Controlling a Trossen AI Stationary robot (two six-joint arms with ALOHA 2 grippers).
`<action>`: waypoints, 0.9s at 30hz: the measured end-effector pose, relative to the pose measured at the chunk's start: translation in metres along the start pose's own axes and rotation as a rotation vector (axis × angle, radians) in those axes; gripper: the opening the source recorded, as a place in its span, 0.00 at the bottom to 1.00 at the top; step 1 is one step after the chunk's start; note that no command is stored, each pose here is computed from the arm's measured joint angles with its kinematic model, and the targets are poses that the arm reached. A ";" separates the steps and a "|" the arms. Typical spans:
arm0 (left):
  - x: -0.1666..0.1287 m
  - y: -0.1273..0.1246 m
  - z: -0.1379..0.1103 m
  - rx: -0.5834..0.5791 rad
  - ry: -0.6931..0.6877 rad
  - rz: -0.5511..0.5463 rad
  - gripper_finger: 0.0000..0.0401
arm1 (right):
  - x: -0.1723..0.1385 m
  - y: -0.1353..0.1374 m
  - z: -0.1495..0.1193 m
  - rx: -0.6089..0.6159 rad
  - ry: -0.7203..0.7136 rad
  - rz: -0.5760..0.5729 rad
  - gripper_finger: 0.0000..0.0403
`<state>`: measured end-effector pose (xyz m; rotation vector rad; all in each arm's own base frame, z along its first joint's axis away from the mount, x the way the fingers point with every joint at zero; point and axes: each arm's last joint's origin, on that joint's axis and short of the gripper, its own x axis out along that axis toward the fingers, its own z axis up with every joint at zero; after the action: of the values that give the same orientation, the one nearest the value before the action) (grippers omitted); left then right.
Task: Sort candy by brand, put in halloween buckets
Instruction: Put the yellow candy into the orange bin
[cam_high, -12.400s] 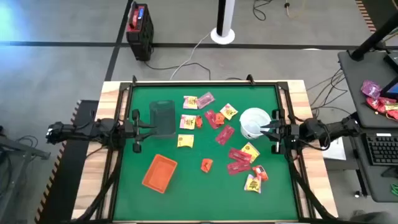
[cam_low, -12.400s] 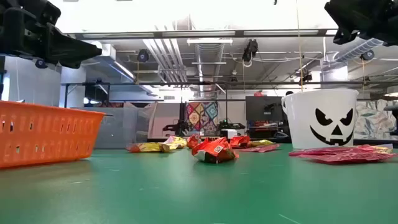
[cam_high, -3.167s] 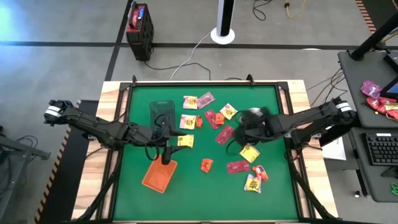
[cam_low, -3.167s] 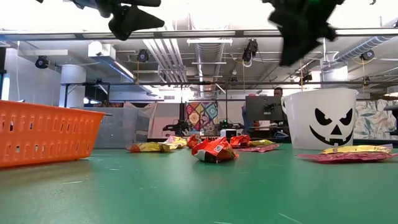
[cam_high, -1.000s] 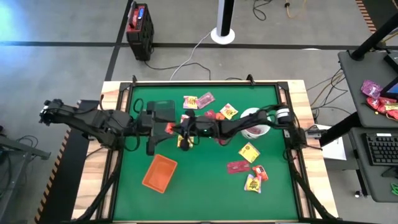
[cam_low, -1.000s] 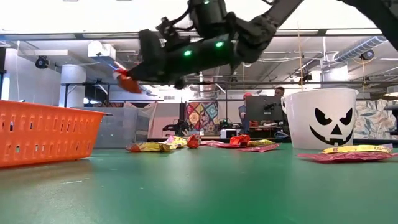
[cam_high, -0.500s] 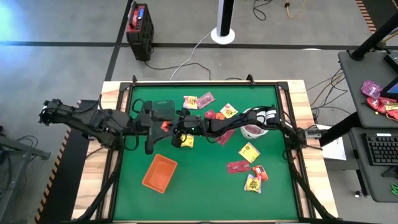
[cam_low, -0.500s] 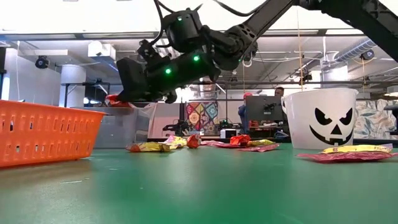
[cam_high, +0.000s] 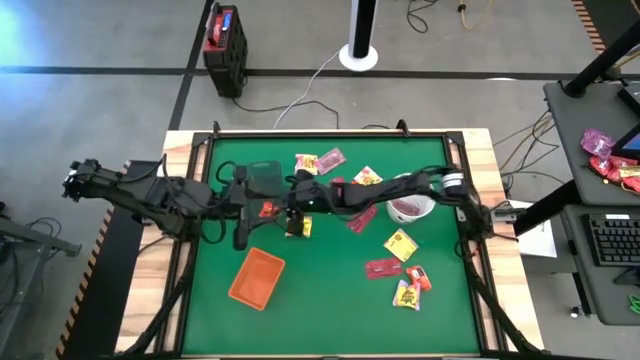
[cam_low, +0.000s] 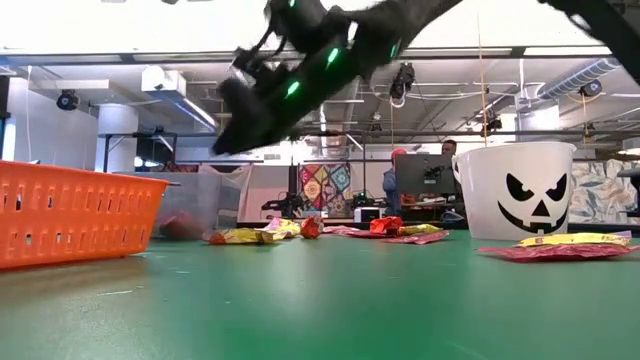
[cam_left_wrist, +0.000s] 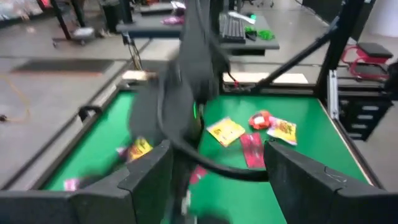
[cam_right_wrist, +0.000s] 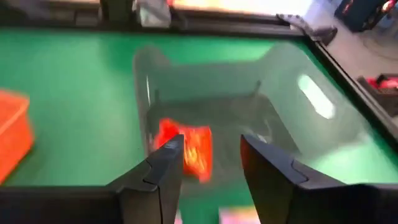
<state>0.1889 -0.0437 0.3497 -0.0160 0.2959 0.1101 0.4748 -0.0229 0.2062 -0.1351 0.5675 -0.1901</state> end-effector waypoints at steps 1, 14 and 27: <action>0.001 -0.001 -0.002 -0.008 0.023 -0.008 0.59 | -0.013 0.000 0.003 -0.019 0.049 0.008 0.38; 0.082 -0.033 -0.059 0.082 0.379 0.009 0.59 | -0.196 0.032 -0.015 0.061 0.160 0.053 0.33; 0.156 -0.026 -0.109 0.181 0.750 0.050 0.59 | -0.235 0.053 -0.040 0.097 0.027 -0.044 0.33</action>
<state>0.3087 -0.0568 0.2000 0.1326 1.0550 0.1238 0.2660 0.0761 0.2853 -0.0514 0.5815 -0.2624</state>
